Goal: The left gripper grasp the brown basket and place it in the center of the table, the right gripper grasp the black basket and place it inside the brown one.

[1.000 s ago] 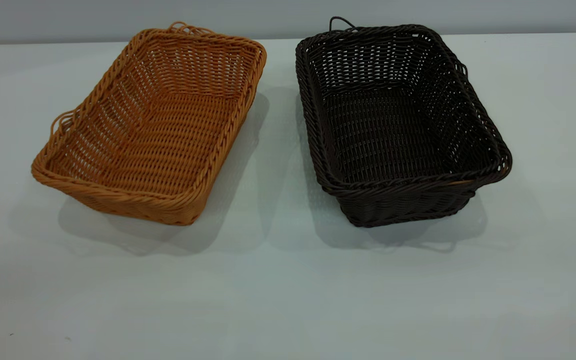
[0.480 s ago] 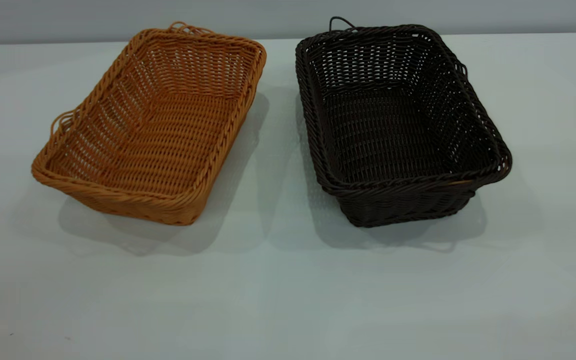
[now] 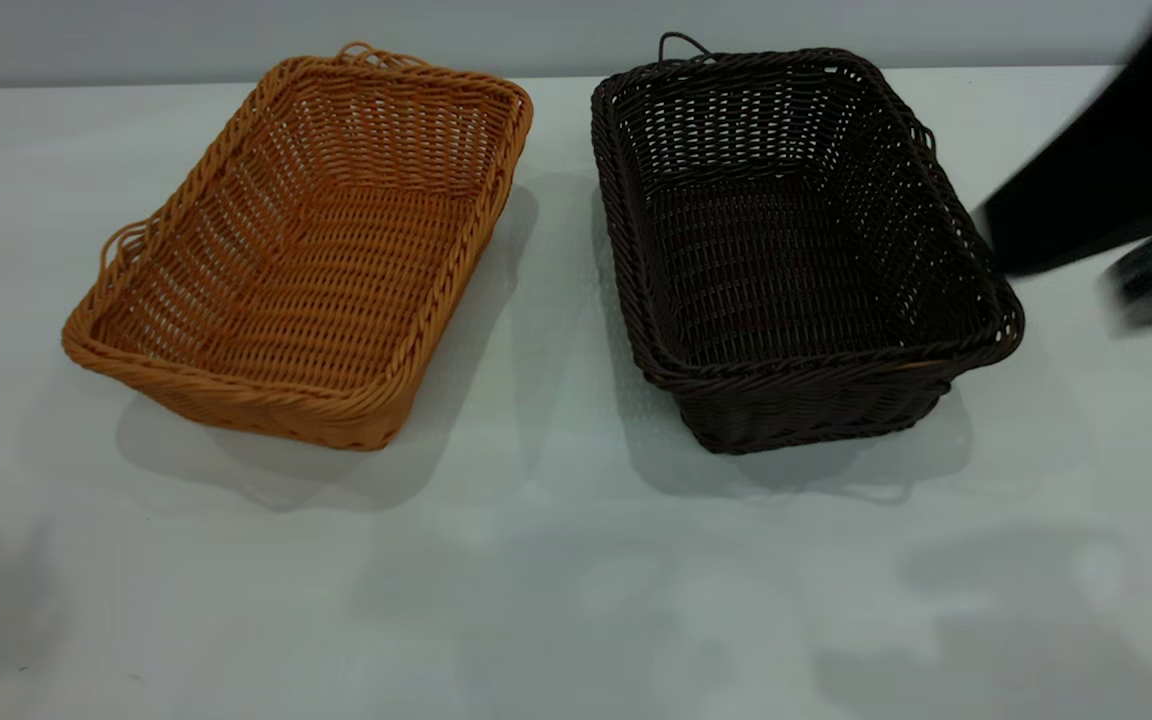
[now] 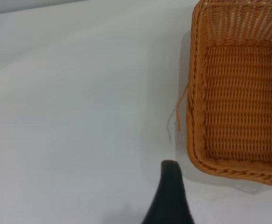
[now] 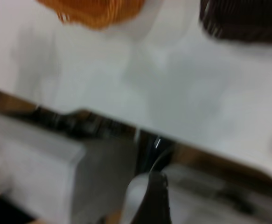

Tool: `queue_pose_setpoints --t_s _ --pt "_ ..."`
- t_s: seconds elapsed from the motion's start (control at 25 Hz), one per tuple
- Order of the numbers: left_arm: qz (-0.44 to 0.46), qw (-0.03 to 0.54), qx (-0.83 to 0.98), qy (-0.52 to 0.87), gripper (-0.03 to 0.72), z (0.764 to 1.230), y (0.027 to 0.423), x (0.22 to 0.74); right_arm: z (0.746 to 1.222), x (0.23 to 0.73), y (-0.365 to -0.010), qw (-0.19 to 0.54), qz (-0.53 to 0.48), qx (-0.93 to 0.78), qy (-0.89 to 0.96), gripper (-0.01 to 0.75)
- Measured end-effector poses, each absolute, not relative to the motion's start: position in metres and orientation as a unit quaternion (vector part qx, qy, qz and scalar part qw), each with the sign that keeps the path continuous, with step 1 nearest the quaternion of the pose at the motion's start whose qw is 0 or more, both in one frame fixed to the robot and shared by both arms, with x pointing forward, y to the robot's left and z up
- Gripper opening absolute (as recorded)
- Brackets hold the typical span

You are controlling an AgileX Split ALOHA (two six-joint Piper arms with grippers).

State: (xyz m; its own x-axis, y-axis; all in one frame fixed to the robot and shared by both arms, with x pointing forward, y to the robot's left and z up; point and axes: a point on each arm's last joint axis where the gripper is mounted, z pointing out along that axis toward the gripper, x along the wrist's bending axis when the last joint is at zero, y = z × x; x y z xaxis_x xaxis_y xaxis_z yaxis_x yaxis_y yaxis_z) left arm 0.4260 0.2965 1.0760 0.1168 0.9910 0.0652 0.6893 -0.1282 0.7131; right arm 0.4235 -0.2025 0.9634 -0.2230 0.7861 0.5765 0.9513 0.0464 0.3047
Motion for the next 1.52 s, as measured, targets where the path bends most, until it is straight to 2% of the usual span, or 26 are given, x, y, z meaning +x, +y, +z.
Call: queue_pose_setpoints --t_s 0.24,0.44,0.6,0.72,1.12,1.36,1.52 --pt "0.254 0.246 0.708 0.611 0.554 1.067 0.296 0.467 0.92 0.464 -0.169 0.224 -0.277 -0.705 -0.614 0.603" --pt "0.243 0.235 0.713 0.614 0.554 1.06 0.296 0.482 0.874 0.486 -0.16 0.299 -0.258 -0.82 -0.414 0.58" --pt "0.248 0.239 0.711 0.613 0.554 1.058 0.296 0.486 0.847 0.494 -0.157 0.322 -0.215 -0.861 -0.329 0.575" --pt "0.254 0.245 0.708 0.612 0.554 1.059 0.296 0.488 0.835 0.505 -0.158 0.306 -0.199 -0.882 -0.298 0.575" --pt "0.245 0.243 0.702 0.623 0.554 1.046 0.296 0.504 0.822 0.534 -0.154 0.18 -0.188 -0.946 -0.196 0.575" --pt "0.191 0.213 0.71 0.644 0.554 1.018 0.293 0.544 0.798 0.534 -0.153 0.126 -0.158 -0.968 -0.149 0.575" --pt "0.155 0.203 0.722 0.643 0.554 0.992 0.287 0.583 0.793 0.537 -0.153 0.118 -0.156 -0.971 -0.138 0.575"
